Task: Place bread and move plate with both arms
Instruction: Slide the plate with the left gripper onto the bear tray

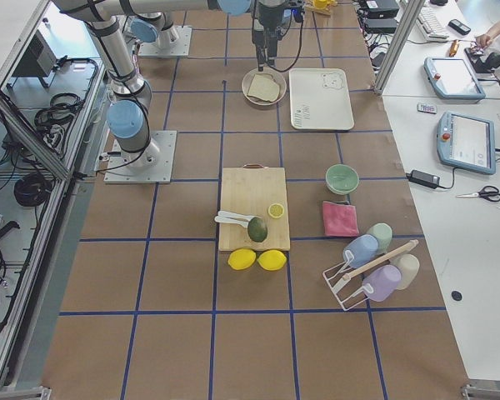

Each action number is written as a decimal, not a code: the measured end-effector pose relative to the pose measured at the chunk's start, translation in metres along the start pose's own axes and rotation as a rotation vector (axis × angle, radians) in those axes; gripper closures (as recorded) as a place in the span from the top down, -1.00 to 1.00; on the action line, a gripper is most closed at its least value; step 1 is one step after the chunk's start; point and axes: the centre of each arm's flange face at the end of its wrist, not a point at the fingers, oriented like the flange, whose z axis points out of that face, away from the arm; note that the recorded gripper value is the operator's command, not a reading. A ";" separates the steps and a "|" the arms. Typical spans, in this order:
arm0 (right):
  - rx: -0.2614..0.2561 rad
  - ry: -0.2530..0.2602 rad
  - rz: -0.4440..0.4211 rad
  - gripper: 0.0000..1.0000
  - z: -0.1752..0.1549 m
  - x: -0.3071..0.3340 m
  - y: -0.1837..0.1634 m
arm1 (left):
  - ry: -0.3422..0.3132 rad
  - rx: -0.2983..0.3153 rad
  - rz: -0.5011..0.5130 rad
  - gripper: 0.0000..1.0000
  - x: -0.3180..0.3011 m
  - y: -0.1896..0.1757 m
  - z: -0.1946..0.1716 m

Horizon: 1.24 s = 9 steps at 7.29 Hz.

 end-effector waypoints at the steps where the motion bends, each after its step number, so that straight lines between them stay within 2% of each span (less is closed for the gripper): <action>1: 0.000 0.002 0.000 1.00 0.000 0.000 0.000 | 0.045 -0.004 -0.004 -1.00 -0.006 -0.006 -0.004; 4: -0.001 0.005 0.000 1.00 0.000 0.000 0.001 | 0.130 0.011 -0.024 -1.00 -0.014 -0.040 -0.016; 6: 0.001 0.008 0.000 1.00 0.000 0.001 0.001 | 0.143 0.035 -0.013 -1.00 0.001 -0.090 -0.035; 9: -0.004 0.009 -0.003 1.00 0.001 0.001 0.001 | 0.152 0.068 -0.003 -1.00 0.018 -0.175 -0.019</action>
